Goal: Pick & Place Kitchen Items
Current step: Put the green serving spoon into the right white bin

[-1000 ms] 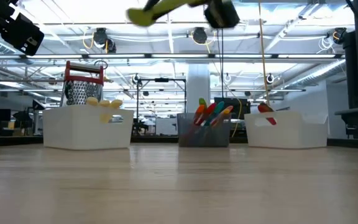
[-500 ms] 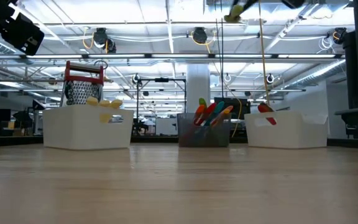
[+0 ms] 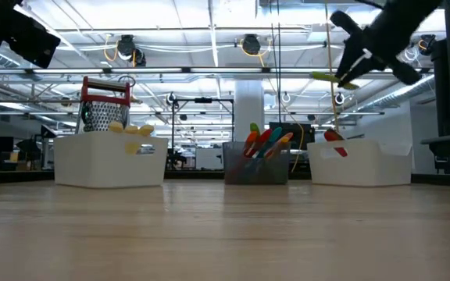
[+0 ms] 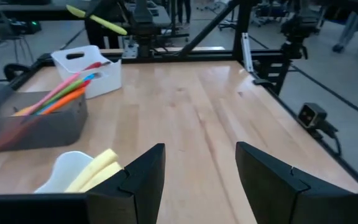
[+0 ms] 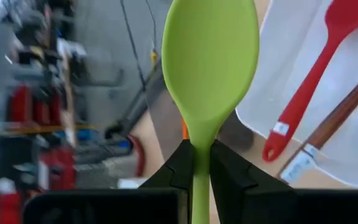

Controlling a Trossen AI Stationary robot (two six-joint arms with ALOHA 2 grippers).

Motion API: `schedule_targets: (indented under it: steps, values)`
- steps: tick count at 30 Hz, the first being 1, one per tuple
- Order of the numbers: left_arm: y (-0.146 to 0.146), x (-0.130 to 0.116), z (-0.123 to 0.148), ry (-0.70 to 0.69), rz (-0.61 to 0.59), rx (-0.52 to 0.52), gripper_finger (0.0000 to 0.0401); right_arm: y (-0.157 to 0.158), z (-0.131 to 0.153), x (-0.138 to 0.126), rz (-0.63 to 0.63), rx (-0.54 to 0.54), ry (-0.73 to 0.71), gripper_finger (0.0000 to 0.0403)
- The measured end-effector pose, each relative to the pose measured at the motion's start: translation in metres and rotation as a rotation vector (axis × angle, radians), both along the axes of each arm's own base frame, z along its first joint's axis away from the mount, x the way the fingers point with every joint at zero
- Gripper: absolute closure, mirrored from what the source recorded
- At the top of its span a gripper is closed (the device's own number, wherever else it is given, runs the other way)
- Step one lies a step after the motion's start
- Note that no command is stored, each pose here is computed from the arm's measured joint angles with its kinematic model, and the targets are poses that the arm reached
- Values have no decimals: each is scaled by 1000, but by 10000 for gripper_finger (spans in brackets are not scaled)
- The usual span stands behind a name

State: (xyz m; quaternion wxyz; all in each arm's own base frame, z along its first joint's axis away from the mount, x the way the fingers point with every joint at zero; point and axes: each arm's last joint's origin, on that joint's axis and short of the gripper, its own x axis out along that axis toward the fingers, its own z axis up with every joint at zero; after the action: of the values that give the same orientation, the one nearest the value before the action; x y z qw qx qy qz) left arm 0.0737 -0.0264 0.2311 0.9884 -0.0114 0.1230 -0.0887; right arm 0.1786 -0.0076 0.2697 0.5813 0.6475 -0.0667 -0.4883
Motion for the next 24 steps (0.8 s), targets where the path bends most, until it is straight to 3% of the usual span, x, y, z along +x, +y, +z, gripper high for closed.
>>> schedule_targets:
  steps: [8,16,24]
  values:
    - [2,0,0,-11,64,29,201,-28,-38,-24,-156,38,-172,380]
    - [2,0,0,-15,78,41,201,-48,-70,-37,-186,167,-157,377]
    - [3,0,0,-15,86,43,201,-63,-73,-47,-193,240,-175,351]
